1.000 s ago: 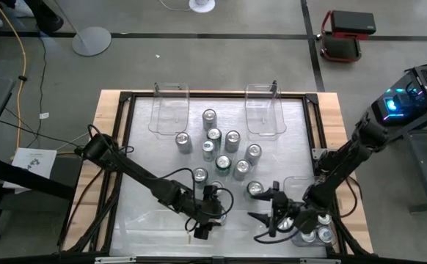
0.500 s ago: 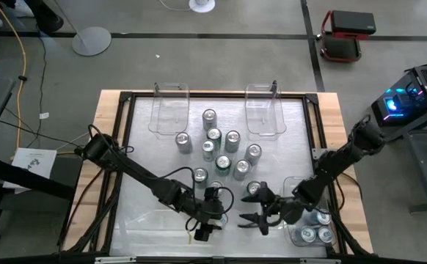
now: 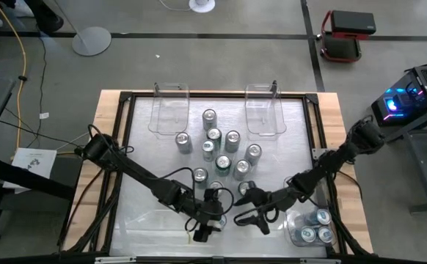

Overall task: Sort soda cans
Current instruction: Put the blue soda can into the bottom right transparent bin

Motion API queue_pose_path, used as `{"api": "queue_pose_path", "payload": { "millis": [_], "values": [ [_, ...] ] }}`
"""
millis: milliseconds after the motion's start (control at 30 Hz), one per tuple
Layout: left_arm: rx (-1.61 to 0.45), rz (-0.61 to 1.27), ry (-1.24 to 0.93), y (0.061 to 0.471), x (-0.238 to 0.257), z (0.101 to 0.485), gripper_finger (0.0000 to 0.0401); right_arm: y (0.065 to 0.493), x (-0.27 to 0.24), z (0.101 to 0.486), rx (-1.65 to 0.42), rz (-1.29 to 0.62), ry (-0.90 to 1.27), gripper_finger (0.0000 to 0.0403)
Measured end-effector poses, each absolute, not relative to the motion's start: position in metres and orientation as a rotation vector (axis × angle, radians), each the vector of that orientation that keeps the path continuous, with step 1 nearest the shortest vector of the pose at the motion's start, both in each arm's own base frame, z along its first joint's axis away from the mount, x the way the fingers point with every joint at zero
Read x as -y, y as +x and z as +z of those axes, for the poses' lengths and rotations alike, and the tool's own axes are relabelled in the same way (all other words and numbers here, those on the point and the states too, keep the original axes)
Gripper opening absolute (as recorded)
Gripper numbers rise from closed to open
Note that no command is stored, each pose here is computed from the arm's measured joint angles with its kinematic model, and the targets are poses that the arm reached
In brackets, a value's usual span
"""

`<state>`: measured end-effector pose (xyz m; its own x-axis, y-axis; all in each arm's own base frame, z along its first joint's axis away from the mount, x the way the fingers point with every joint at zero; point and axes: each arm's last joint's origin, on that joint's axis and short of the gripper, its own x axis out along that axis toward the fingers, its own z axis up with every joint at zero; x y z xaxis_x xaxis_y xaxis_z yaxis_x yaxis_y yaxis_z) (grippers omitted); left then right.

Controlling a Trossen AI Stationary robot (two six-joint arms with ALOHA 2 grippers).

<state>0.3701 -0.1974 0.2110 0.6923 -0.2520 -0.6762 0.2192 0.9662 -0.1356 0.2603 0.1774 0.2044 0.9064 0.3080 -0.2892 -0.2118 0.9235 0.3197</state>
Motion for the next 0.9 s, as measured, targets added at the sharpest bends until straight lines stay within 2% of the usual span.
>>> {"api": "queue_pose_path", "payload": {
  "millis": [100,200,333,467,567,700,900],
  "values": [
    [-0.769,-0.297,-0.060,0.368,0.197,0.215,0.0296,0.260,-0.187,0.215,-0.301,0.308,0.179,0.0282],
    [-0.760,-0.307,-0.074,0.366,0.196,0.221,0.0302,0.263,-0.198,0.235,-0.269,0.265,0.072,0.0282],
    [-0.734,-0.312,-0.084,0.361,0.194,0.236,0.0304,0.273,-0.208,0.255,-0.310,0.170,-0.008,0.0282],
    [-0.731,-0.297,-0.095,0.349,0.188,0.256,0.0304,0.291,-0.222,0.257,-0.348,0.221,-0.050,0.0282],
    [-0.750,-0.226,-0.070,0.335,0.185,0.268,0.0304,0.306,-0.231,0.254,-0.369,0.280,-0.052,0.0283],
    [-0.774,-0.083,0.006,0.314,0.184,0.278,0.0304,0.324,-0.233,0.255,-0.403,0.258,-0.057,0.0288],
    [-0.751,0.022,0.065,0.294,0.192,0.285,0.0304,0.339,-0.220,0.273,-0.541,0.247,-0.073,0.0326]
  ]
}}
